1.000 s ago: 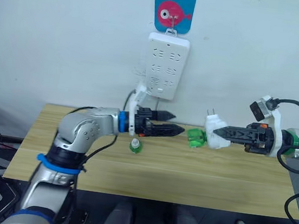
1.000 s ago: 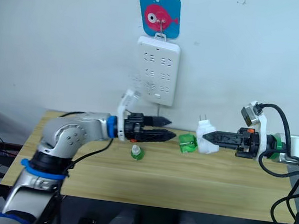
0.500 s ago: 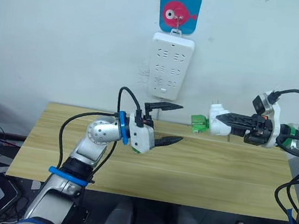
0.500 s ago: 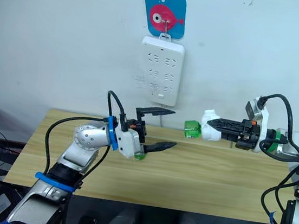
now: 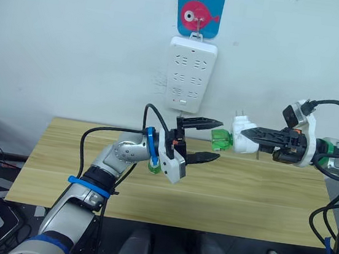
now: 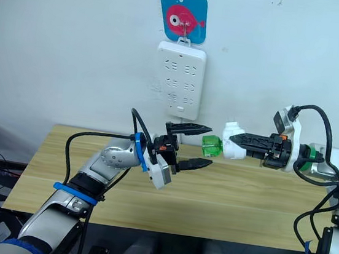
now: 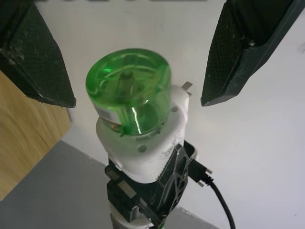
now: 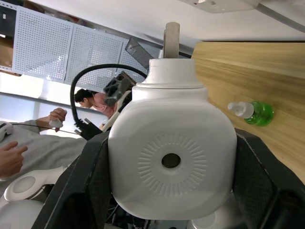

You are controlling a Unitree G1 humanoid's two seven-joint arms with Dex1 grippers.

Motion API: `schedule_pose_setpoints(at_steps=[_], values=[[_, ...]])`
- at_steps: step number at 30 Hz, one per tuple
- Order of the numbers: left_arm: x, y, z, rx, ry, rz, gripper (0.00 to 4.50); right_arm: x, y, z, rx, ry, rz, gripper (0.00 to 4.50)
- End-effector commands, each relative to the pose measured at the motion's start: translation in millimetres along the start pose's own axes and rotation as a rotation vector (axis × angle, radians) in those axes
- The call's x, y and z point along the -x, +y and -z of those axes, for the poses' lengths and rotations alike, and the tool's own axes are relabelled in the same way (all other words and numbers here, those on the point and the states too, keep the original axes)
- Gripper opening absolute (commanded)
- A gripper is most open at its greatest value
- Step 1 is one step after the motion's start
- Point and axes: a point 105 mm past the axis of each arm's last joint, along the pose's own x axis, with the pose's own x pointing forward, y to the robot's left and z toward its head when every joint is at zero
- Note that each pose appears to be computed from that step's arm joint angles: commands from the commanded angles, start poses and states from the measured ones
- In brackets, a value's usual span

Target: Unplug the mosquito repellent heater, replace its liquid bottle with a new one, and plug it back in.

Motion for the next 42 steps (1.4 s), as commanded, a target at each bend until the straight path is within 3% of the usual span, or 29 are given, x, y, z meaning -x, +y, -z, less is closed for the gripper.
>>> schedule_pose_setpoints(at_steps=[1,7,9,12,16,19,22,24,28,34,38,41,42], values=[[-5,2,-5,0.002,-0.033,-0.012,4.49,3,13,-1,0.040,-0.005,-0.042,2.98],[-6,3,-6,0.007,-0.037,-0.019,2.64,0,17,6,0.048,0.017,-0.058,2.98],[-7,4,-6,0.012,-0.037,-0.029,2.28,0,17,6,0.050,0.021,-0.059,2.98],[-8,5,-7,0.072,-0.037,-0.037,2.28,0,18,7,0.052,0.025,-0.058,2.98],[-14,10,-14,0.410,-0.064,-0.033,2.28,0,20,9,0.058,0.045,-0.061,2.98],[-14,11,-12,0.864,-0.046,-0.034,2.28,-1,20,15,0.073,0.077,-0.052,2.98],[-10,9,-11,1.526,-0.052,-0.045,2.28,-3,21,20,0.084,0.101,-0.052,2.98],[-7,6,-12,1.804,-0.038,-0.007,2.28,-3,22,22,0.095,0.111,-0.055,2.98],[2,-8,-11,2.189,-0.002,0.058,2.28,-6,22,20,0.108,0.114,-0.051,2.98],[1,-18,-17,2.324,0.034,0.073,2.28,-6,22,16,0.104,0.088,-0.057,2.98],[3,-11,-15,2.352,-0.012,0.007,3.49,-5,21,13,0.100,0.071,-0.055,2.98],[13,-15,-8,2.381,0.035,-0.074,4.36,-3,20,13,0.090,0.061,-0.052,2.98],[17,-17,-8,2.380,0.052,-0.075,4.43,-2,19,12,0.086,0.056,-0.047,2.98]])
